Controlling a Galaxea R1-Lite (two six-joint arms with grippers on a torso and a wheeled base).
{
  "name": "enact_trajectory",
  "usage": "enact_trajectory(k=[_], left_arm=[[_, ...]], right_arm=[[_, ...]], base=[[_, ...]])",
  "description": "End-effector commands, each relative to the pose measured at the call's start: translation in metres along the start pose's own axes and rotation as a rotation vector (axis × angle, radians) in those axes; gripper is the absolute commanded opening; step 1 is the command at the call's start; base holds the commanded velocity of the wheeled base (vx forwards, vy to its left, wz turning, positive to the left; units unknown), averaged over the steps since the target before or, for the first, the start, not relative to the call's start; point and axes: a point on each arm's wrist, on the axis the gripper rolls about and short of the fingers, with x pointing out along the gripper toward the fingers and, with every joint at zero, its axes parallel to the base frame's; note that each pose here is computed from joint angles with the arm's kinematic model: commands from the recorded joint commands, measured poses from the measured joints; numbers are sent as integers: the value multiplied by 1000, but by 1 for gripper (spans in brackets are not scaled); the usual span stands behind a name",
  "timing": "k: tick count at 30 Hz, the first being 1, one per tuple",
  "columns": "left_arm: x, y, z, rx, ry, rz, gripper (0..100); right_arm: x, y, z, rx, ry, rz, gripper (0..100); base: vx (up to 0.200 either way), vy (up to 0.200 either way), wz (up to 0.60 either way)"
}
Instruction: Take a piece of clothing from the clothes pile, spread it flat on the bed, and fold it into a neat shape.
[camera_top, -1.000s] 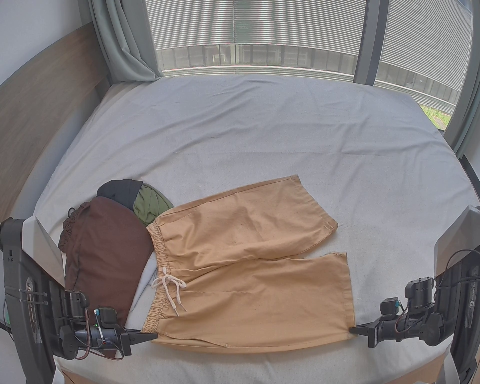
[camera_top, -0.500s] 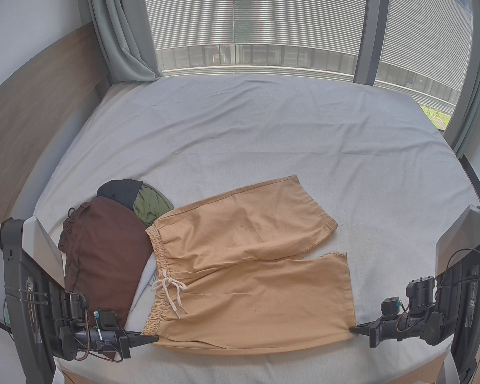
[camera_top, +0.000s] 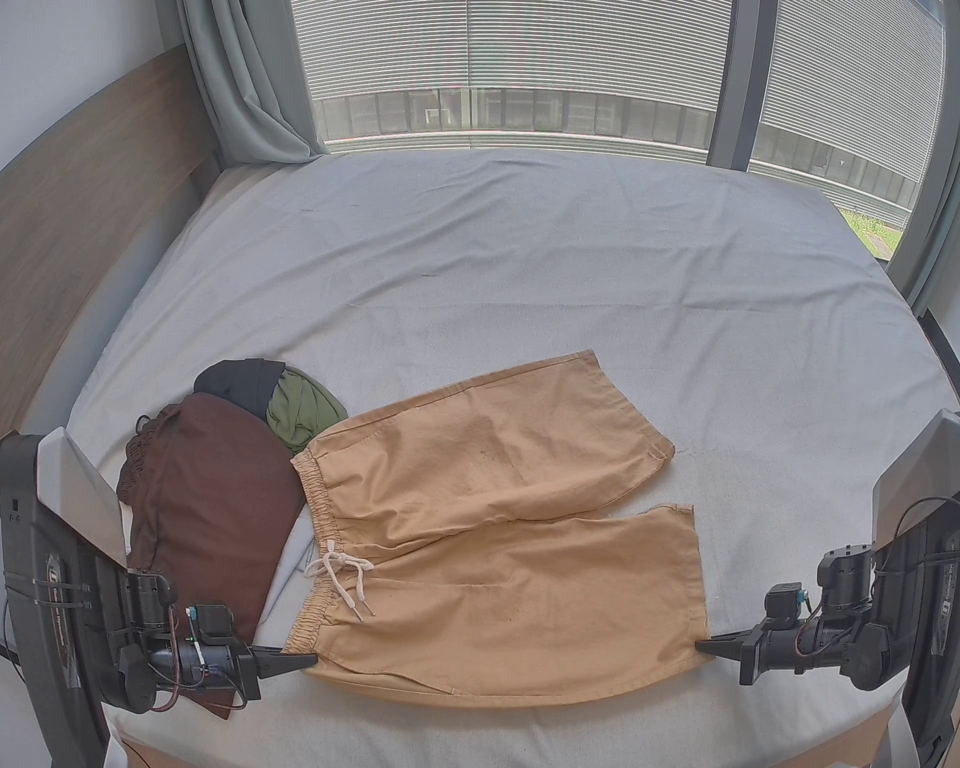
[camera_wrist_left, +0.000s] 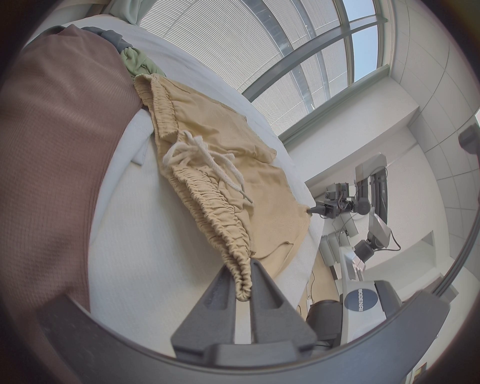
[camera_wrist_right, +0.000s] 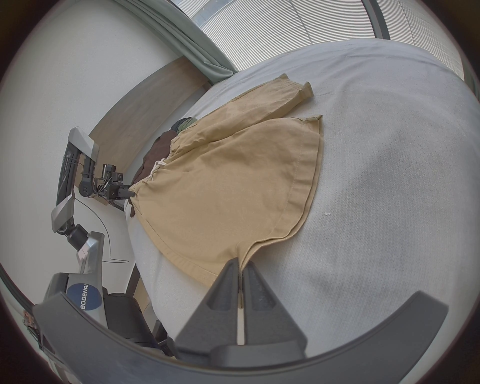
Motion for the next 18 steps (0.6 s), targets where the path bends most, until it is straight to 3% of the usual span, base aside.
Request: enact_trajectory(k=[1, 6, 18], left_arm=[[-1, -3, 21, 31, -56, -2, 0], [-4, -11, 34, 21, -87, -14, 0], [-1, -7, 40, 43, -103, -15, 0]], right_arm=[[-2, 3, 9, -20, -38, 13, 0], [-3, 5, 20, 3, -81, 27, 0], [-8, 11, 38, 11, -157, 59, 0]], base=[[0, 0, 0], [0, 0, 0], [0, 0, 0]])
